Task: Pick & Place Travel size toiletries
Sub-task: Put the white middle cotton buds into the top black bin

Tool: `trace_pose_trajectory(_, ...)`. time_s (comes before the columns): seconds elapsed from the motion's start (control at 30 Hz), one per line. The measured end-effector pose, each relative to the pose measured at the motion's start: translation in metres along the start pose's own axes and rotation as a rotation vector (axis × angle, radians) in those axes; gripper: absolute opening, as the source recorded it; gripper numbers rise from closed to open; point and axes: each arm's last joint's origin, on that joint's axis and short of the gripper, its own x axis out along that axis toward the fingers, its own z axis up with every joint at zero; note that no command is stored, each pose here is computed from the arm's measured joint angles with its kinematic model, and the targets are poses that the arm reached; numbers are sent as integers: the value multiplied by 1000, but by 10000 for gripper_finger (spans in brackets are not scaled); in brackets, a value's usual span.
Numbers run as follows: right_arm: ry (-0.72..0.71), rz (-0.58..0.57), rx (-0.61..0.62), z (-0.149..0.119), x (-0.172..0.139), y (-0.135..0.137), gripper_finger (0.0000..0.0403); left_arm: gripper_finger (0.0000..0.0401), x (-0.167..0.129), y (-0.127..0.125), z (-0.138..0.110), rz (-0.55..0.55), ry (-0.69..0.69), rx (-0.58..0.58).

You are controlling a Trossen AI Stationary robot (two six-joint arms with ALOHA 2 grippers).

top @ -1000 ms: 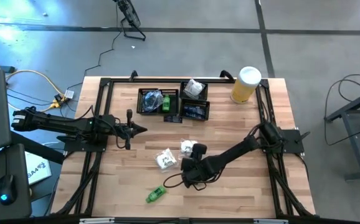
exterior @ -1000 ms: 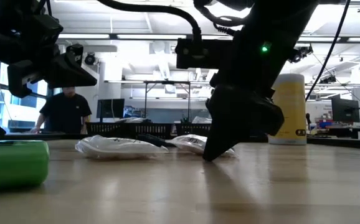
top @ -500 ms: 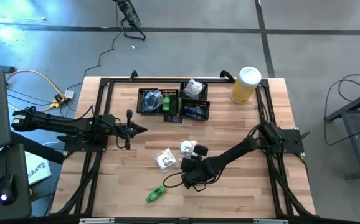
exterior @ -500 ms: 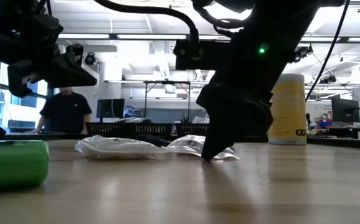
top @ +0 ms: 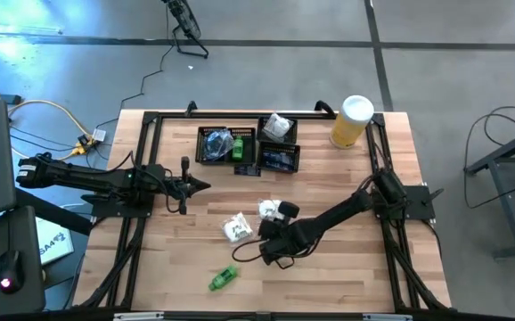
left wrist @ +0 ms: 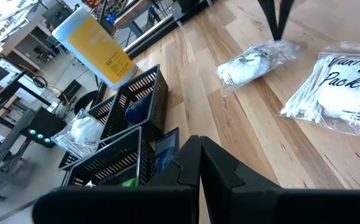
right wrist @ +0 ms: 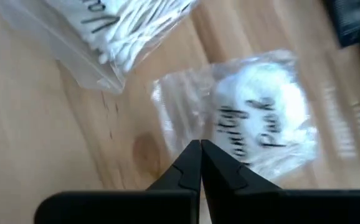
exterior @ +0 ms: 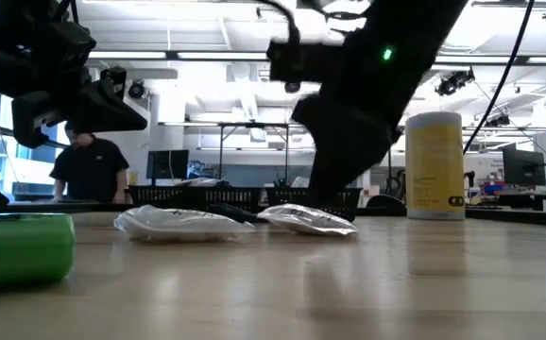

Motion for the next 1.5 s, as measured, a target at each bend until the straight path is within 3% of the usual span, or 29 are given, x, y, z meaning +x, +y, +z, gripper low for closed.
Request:
trace_pose_trajectory(0.27,77,61,-12,0,-15,-7,3,1,0,0,0,0,2,0)
trace_pose_trajectory(0.47,26,119,-13,6,-17,-1,3,1,0,-1,-1,-5,9,2)
trace_pose_trajectory(0.83,145,482,85,25,-7,-5,3,1,0,-1,-1,-10,15,5)
trace_pose_trajectory(1.0,102,416,98,27,-10,-5,3,1,0,-1,-1,-12,13,3)
trace_pose_trajectory(1.27,30,261,87,47,-45,-3,3,1,0,-2,-1,-36,-4,2)
trace_pose_trajectory(1.5,39,223,99,54,-49,2,3,1,0,-2,-1,-35,-6,2)
